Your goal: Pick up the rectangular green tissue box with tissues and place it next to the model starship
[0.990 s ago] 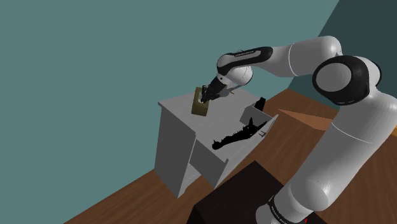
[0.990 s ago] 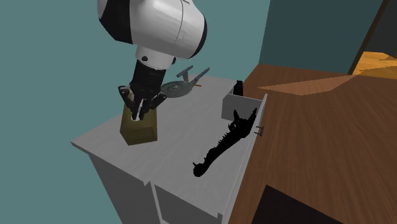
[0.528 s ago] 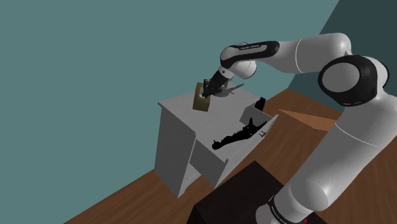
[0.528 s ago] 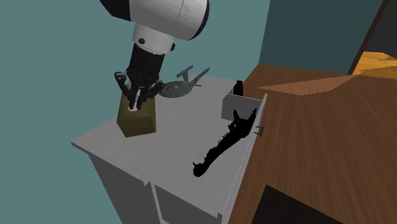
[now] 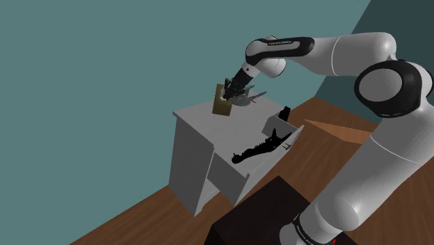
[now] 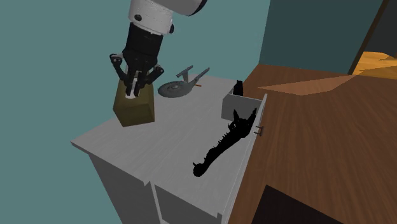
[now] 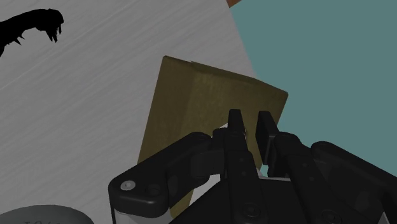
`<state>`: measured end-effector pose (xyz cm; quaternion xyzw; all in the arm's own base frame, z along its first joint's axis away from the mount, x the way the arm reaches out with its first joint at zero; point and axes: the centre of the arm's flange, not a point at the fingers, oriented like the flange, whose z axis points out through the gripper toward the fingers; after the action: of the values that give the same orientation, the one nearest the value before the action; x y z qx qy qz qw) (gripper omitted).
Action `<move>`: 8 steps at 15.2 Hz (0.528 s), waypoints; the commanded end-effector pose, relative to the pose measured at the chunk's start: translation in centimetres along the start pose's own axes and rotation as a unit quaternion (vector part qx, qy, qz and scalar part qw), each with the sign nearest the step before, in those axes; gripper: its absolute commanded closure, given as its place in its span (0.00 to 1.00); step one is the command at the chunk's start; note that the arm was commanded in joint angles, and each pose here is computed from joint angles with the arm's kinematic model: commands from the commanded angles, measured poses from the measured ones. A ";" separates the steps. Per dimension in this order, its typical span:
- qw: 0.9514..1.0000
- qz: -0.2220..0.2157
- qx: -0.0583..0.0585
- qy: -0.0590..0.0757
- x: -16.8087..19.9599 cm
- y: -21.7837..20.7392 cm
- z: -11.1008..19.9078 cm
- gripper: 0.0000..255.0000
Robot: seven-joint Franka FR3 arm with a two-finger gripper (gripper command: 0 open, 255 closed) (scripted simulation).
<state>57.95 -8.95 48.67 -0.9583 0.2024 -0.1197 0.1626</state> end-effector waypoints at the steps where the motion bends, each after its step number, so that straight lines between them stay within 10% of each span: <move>1: 1.000 0.000 0.000 0.000 0.2 -0.4 -0.9 1.00; 8: 1.000 0.000 0.000 0.000 0.8 -1.7 -4.3 1.00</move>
<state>58.04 -8.98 52.59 -0.9583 0.2024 -0.1195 0.1626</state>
